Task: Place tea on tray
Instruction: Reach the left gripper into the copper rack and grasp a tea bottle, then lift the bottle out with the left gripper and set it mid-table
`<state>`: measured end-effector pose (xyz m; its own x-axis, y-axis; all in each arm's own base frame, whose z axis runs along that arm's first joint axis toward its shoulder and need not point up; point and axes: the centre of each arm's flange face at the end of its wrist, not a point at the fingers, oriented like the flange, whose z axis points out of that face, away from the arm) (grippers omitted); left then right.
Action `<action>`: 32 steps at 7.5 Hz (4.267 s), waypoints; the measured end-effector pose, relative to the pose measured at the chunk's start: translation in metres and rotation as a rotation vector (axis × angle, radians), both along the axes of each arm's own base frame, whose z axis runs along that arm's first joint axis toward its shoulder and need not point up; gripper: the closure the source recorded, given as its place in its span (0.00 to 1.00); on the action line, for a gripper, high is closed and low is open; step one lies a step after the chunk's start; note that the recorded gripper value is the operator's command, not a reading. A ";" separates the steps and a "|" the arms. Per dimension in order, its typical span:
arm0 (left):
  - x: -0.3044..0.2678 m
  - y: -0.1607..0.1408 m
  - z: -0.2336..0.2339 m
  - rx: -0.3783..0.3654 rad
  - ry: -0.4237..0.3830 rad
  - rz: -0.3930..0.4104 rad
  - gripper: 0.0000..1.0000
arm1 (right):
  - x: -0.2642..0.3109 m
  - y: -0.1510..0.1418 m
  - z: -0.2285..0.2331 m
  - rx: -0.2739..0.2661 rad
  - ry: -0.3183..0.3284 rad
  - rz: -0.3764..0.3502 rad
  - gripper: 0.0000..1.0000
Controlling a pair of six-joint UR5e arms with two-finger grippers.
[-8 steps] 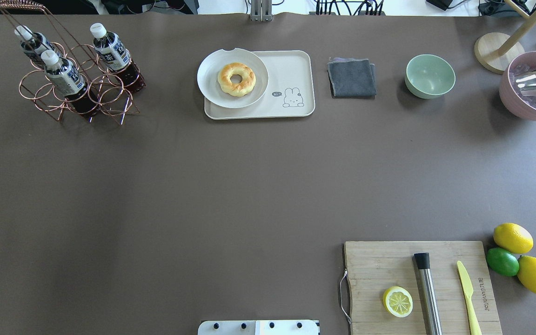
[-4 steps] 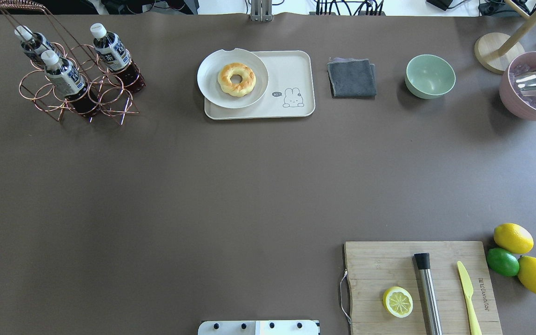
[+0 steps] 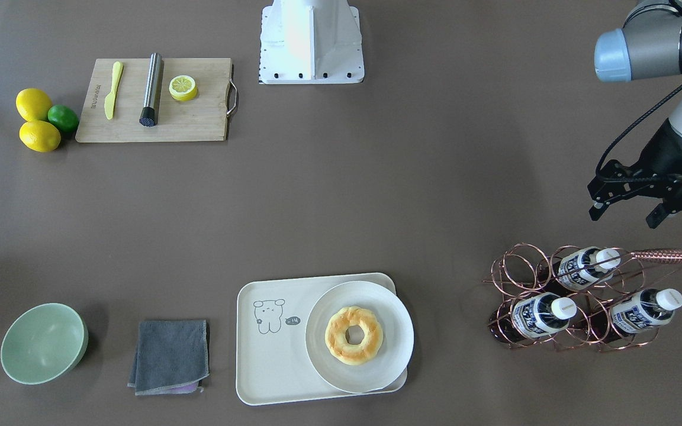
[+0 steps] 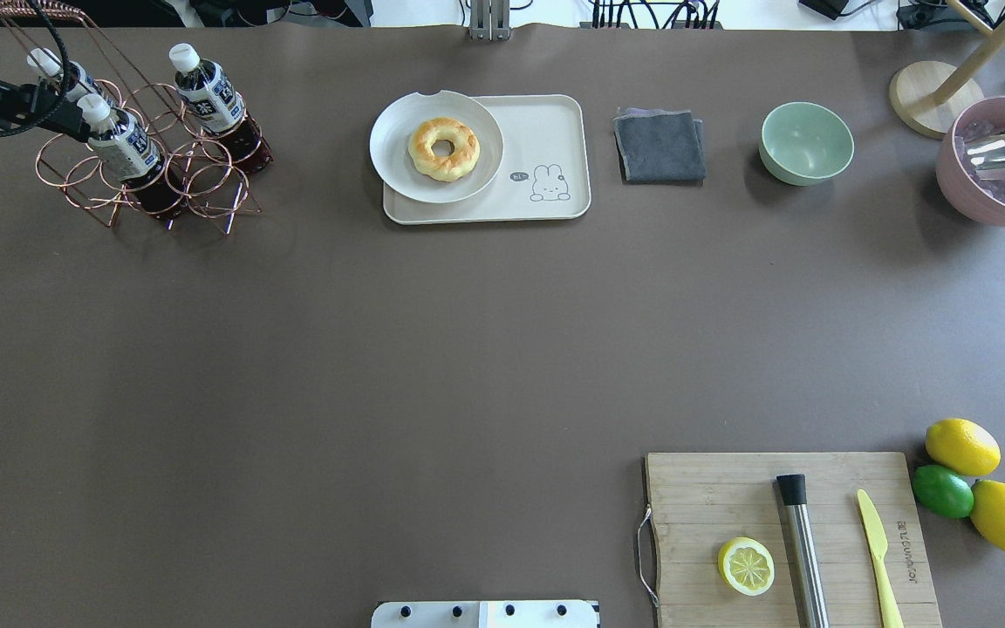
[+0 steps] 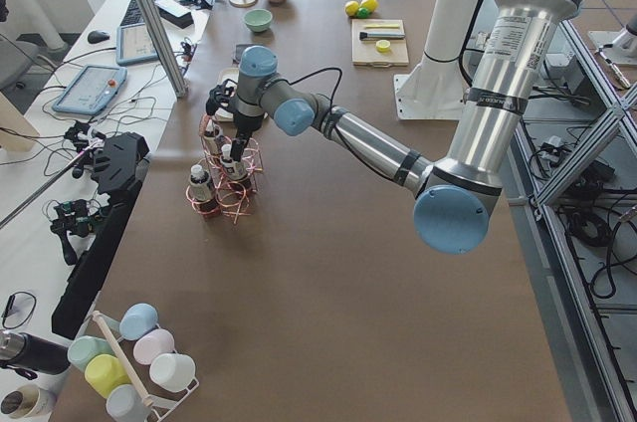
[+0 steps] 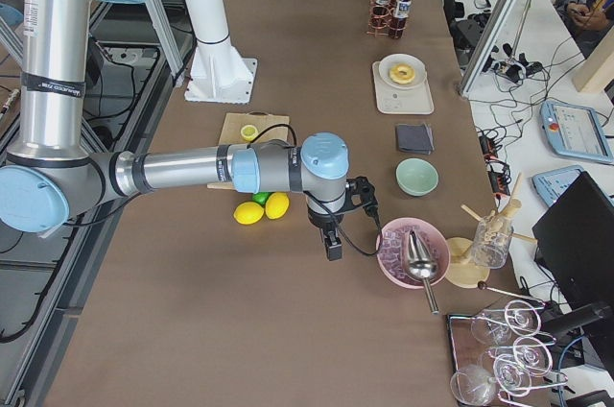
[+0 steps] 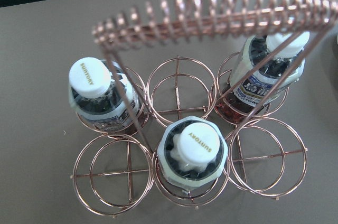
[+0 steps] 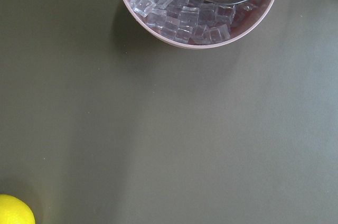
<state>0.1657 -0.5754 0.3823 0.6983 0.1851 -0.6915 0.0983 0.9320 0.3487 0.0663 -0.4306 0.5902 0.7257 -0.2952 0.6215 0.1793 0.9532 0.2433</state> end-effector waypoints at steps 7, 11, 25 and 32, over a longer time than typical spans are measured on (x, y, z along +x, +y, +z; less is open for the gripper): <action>0.035 -0.039 0.006 0.024 -0.030 0.006 0.26 | -0.005 0.006 -0.004 0.012 -0.004 -0.013 0.00; 0.038 -0.051 0.004 0.013 -0.027 -0.006 0.92 | -0.005 0.011 -0.002 0.007 -0.005 -0.012 0.00; 0.002 0.058 -0.209 -0.077 0.187 -0.108 1.00 | -0.011 0.007 -0.005 0.002 -0.026 -0.015 0.00; 0.277 0.189 -0.320 -0.114 0.068 -0.193 1.00 | -0.023 -0.001 -0.035 0.033 -0.132 -0.026 0.00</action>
